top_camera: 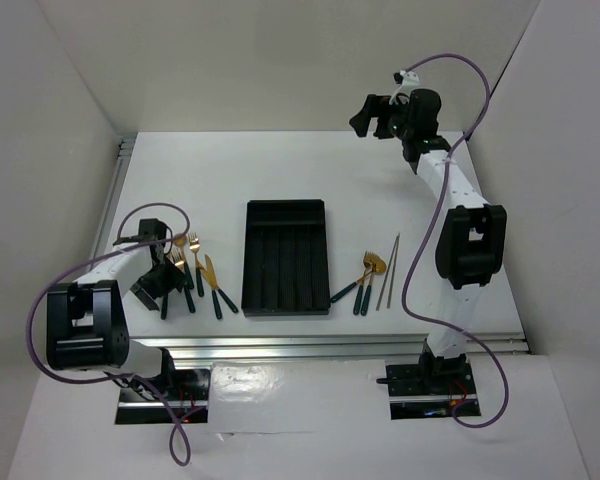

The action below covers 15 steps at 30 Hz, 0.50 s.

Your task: Sort the eating utensils into containers

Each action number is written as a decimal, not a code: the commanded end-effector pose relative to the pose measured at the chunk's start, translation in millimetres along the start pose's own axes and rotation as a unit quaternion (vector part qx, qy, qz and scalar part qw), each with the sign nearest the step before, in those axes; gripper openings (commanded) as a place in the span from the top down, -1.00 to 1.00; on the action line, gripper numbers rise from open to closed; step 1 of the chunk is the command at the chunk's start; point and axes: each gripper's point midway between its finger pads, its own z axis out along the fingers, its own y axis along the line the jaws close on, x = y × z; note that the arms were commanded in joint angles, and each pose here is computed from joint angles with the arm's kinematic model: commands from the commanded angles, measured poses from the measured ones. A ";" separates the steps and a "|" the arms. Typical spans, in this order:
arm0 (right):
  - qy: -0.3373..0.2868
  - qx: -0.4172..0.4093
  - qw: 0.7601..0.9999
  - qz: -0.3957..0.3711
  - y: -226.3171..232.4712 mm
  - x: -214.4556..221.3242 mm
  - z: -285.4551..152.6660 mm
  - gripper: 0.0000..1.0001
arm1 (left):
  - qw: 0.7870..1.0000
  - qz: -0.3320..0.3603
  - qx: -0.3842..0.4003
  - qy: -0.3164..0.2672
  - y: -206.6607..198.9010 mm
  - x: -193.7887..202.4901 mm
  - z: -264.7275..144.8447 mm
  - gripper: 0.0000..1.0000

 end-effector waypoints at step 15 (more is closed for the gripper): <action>-0.013 0.006 1.000 -0.013 0.6 -19.2 5.6 -1.00 | 0.999 -0.028 -0.019 0.032 3.5 13.4 17.1 0.36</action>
